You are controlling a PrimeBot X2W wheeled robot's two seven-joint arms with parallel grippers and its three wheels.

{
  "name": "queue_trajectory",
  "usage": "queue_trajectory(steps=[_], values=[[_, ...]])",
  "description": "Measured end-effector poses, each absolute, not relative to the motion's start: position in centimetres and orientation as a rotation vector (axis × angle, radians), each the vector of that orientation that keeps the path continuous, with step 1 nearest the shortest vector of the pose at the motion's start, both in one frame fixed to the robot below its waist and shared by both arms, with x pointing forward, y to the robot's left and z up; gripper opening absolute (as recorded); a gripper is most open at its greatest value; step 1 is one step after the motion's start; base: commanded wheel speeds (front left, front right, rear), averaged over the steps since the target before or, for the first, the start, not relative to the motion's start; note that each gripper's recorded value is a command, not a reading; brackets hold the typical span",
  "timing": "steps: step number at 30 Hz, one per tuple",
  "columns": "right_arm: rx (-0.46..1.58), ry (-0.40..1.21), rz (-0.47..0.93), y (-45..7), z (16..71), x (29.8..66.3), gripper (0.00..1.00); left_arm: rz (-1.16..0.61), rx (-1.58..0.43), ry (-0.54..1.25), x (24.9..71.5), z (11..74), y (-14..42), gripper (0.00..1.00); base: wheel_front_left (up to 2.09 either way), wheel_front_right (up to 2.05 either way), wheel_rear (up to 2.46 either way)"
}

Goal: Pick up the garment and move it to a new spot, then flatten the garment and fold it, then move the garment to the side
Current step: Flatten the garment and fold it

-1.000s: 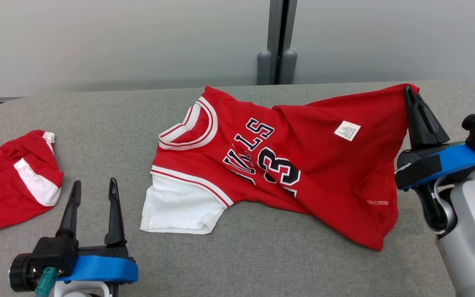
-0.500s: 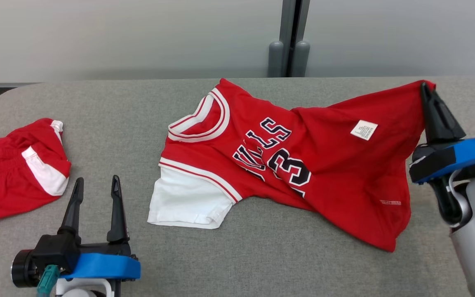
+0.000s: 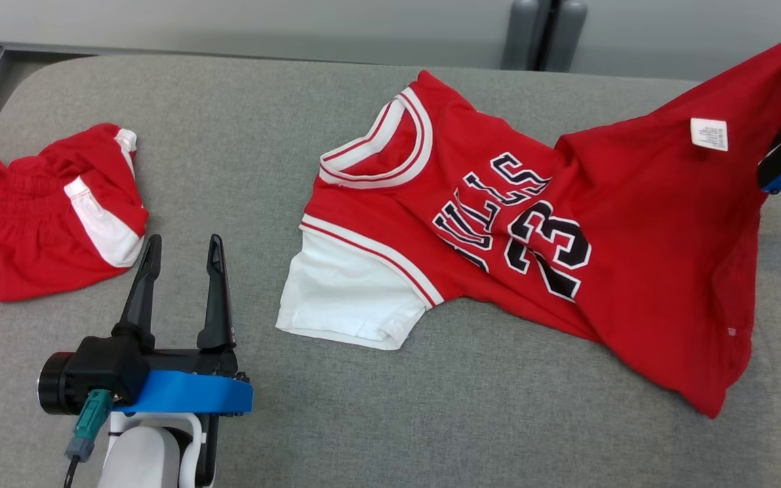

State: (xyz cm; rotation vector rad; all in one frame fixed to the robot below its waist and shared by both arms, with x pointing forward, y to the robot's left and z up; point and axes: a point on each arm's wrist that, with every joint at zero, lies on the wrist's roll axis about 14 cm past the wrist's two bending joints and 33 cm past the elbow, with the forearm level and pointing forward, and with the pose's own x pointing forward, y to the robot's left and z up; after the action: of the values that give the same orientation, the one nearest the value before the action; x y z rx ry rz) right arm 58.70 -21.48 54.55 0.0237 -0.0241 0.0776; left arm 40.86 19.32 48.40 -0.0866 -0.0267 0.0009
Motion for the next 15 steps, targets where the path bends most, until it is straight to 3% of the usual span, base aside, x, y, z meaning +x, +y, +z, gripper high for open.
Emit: queue_trajectory(steps=[4,5,6,15], values=[[0.020,0.043,0.068,-21.0,52.2,60.5,0.00,0.028,-0.083,-0.004,41.1,47.5,20.1,1.00,0.00,0.00,0.00],[0.020,0.072,0.061,-21.1,51.2,60.7,0.34,0.032,-0.081,-0.001,41.2,47.4,20.2,1.00,0.00,0.00,0.00],[0.019,0.102,0.057,-21.1,50.3,60.8,1.00,0.035,-0.079,0.001,41.3,47.4,20.4,1.00,0.00,0.00,0.00],[0.024,0.208,0.046,-20.8,47.0,59.1,1.00,0.030,-0.079,-0.002,41.6,47.4,20.1,1.00,0.00,0.00,0.00]])
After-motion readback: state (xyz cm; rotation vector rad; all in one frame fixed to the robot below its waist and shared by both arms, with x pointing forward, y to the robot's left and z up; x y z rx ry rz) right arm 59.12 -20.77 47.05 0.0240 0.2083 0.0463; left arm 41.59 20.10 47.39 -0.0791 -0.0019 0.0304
